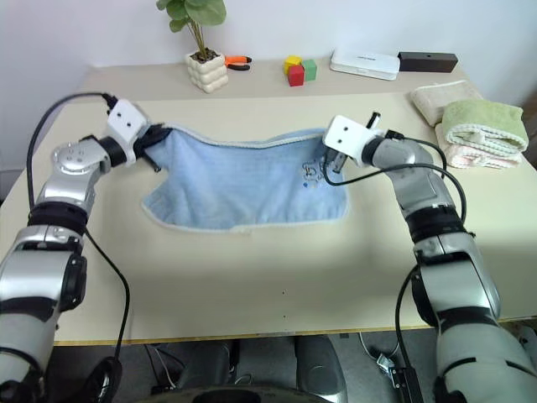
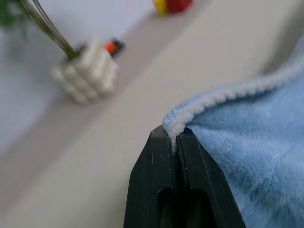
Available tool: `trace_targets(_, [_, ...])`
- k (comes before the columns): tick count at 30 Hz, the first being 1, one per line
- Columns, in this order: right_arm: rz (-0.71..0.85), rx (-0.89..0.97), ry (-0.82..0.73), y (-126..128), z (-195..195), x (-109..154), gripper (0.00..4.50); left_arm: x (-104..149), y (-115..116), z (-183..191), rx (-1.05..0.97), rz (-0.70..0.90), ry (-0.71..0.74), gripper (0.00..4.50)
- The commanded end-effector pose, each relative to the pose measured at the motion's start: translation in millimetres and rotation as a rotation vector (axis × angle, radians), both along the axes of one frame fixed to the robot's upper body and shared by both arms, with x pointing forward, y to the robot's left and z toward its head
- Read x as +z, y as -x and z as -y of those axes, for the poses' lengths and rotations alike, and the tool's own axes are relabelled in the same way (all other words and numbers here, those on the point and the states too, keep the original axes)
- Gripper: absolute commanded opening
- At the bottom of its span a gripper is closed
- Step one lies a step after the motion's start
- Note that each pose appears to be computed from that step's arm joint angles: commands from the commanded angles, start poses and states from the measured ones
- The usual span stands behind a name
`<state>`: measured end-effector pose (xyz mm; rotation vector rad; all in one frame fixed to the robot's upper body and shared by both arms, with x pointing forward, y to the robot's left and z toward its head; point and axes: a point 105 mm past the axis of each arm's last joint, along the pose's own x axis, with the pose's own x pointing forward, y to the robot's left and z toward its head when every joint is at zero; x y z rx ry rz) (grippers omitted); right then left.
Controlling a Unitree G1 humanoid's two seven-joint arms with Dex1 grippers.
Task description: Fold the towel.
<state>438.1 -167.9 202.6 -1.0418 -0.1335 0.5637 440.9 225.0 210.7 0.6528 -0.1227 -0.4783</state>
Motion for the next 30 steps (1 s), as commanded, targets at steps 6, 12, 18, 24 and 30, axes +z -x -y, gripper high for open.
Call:
trace_targets(6, [0.376, -0.236, -0.089, -22, 40, 118, 0.0, 120, -7, -20, 0.227, 0.404, -0.006, 0.05])
trace_targets(12, [0.381, -0.234, -0.088, -22, 40, 118, 0.0, 120, -7, -20, 0.229, 0.409, -0.01, 0.05])
trace_targets(18, [0.383, -0.233, -0.088, -23, 40, 118, 0.0, 120, -7, -20, 0.229, 0.41, -0.011, 0.05])
trace_targets(24, [0.351, -0.192, -0.103, -21, 35, 110, 0.0, 121, -6, -23, 0.229, 0.408, 0.006, 0.05])
trace_targets(30, [-0.133, 0.125, 0.024, 57, 50, -15, 0.0, -9, 53, -29, -0.293, -0.142, -0.156, 0.05])
